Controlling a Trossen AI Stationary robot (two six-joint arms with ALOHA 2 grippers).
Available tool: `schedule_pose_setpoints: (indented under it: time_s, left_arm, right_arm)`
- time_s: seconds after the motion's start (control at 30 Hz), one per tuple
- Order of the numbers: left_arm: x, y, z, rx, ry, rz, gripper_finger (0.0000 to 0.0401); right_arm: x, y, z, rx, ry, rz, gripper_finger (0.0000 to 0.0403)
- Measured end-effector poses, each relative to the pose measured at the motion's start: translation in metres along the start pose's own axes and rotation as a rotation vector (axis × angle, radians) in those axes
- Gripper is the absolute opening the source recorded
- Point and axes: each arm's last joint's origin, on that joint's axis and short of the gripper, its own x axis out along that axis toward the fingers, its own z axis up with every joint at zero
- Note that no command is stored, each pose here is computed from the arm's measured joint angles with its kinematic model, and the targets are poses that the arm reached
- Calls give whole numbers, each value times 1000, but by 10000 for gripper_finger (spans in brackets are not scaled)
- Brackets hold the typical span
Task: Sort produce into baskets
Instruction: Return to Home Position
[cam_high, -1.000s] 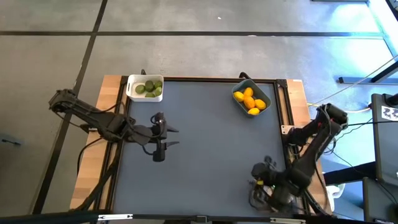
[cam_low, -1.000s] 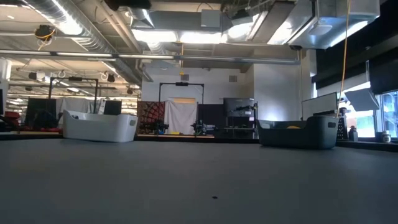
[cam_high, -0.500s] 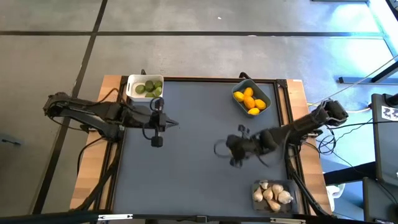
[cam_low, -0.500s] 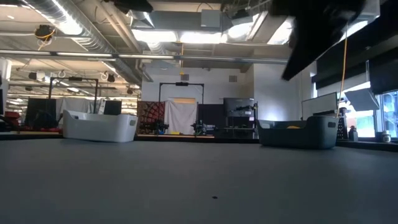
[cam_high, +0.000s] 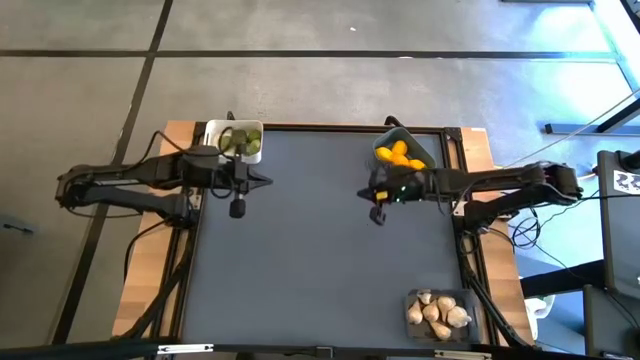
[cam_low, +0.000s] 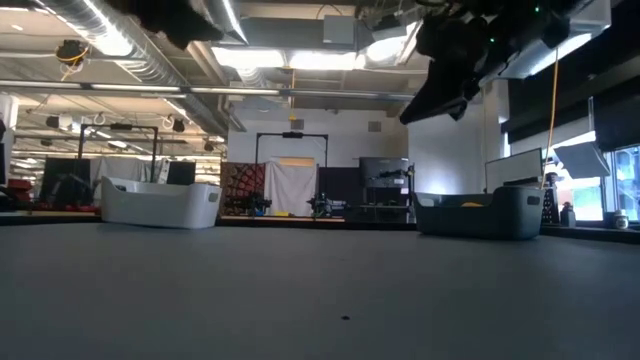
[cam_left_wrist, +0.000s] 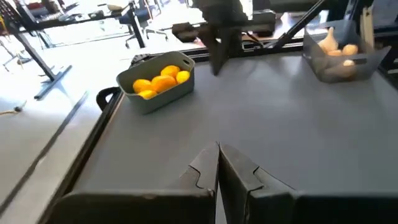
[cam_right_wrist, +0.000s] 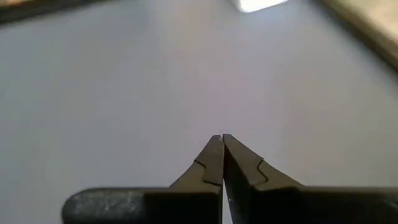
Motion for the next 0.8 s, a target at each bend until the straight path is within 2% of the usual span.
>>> schedule_pose_setpoints:
  time_s: [0.13, 0.3, 0.37, 0.47, 0.57, 0.8]
  left_arm:
    - [-8, 2, -13, -40, -35, 14, 3]
    - [-14, 6, -25, -84, 21, 105, 16]
    - [-14, 6, -26, -87, 36, 111, 18]
    - [-12, 5, -28, -154, 49, 109, 19]
    - [-9, 4, -28, -147, 55, 89, 19]
    - [1, -5, -31, -163, -174, -25, 19]
  right_arm:
    - [-13, -18, 3, 3, -105, -40, 5]
    - [-36, -27, -5, 36, -182, -68, 13]
    - [-47, -28, -14, 56, -216, -68, 12]
    - [-60, -27, -30, 67, -286, -37, 8]
    - [-69, -27, -50, 62, -361, -13, 7]
    - [-84, -33, -98, 69, -506, 14, 6]
